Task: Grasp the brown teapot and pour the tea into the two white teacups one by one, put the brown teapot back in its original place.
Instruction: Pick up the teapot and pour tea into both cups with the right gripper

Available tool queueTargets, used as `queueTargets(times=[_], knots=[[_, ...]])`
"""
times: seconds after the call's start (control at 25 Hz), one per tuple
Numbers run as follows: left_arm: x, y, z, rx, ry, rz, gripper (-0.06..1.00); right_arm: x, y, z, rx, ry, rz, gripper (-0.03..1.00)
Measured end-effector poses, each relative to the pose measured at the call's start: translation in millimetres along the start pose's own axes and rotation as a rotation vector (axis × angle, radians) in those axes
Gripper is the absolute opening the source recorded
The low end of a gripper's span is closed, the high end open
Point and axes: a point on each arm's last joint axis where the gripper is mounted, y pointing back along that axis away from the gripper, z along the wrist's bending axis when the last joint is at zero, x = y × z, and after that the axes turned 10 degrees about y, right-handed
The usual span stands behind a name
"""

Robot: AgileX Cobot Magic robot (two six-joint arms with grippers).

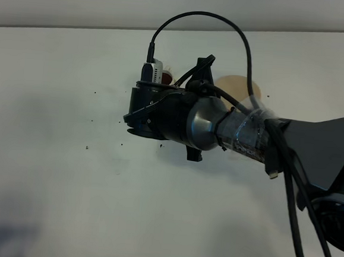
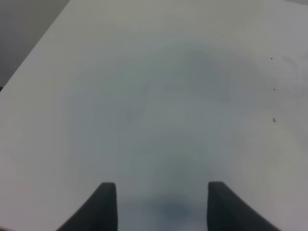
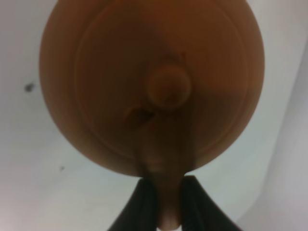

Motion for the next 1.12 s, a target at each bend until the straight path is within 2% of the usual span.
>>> queueTargets(times=[0.56,1.0,1.12], knots=[[0.0,0.0,0.0,0.000,0.000,0.000,0.43,-4.2,0.7,-3.3,0.099,0.176,0.030,0.10],[0.0,0.0,0.0,0.000,0.000,0.000,0.43,-8.9,-2.7,-1.1,0.125,0.282,0.047,0.10],[0.0,0.0,0.0,0.000,0.000,0.000,0.43,-8.0,-2.2,-4.1,0.156,0.312,0.064,0.10]])
